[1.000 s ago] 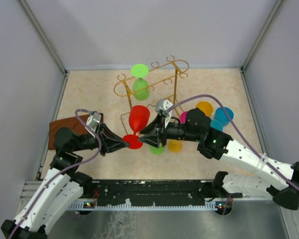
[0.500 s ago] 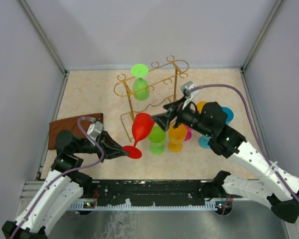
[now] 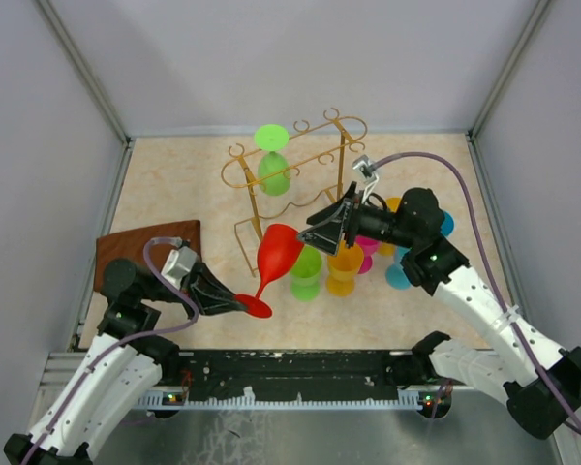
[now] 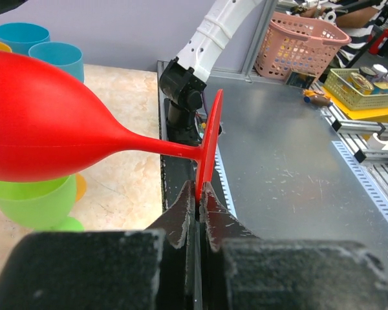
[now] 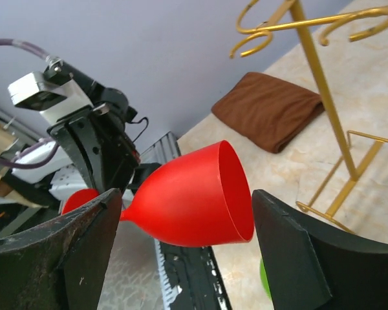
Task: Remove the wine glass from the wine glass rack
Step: Place the wine glass at the center of the board.
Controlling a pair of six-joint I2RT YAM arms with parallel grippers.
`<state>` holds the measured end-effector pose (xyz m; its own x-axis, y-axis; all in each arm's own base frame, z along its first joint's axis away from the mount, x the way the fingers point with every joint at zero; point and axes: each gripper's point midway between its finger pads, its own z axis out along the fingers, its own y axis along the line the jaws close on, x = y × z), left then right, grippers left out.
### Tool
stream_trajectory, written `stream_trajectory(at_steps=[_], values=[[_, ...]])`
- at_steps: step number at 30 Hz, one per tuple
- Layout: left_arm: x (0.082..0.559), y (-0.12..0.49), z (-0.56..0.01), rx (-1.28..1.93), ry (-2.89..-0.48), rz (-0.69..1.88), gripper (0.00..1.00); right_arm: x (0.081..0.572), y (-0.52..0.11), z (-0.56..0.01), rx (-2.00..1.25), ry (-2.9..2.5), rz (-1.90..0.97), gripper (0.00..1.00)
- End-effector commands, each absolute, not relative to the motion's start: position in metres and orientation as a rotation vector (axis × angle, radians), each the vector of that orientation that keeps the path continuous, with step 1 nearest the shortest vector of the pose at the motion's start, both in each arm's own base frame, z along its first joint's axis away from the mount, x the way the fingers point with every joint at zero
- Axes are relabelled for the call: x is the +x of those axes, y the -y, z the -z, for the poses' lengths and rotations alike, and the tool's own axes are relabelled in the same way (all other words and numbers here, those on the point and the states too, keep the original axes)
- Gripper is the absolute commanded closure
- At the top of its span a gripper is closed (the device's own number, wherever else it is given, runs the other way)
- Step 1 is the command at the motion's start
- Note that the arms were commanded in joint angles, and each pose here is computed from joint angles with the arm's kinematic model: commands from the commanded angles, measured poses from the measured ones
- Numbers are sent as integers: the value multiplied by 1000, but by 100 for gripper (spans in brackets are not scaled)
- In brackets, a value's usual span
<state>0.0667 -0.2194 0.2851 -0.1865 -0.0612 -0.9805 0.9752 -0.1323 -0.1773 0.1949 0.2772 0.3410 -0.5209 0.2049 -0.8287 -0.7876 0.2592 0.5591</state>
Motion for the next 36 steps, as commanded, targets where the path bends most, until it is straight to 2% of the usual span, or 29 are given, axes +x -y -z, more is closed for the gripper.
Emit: stream_trajectory(at_steps=[1, 10, 17, 22, 32, 36], values=[[55, 217, -296, 1229, -1120, 1459, 100, 174, -286, -359, -680, -1544, -1543, 20], [48, 214, -304, 1244, -1083, 1447, 100, 146, -292, -355, -833, -1483, -1740, 26], [47, 213, -302, 1250, -1067, 1430, 100, 121, -288, -355, -952, -1387, -1783, 28], [50, 214, -300, 1243, -1078, 1427, 100, 101, -284, -360, -1056, -1293, -1794, 36], [56, 216, -294, 1209, -1110, 1420, 100, 83, -282, -362, -1150, -1208, -1757, 85], [57, 216, -294, 1209, -1108, 1414, 100, 88, -283, -363, -1120, -1225, -1724, 100]])
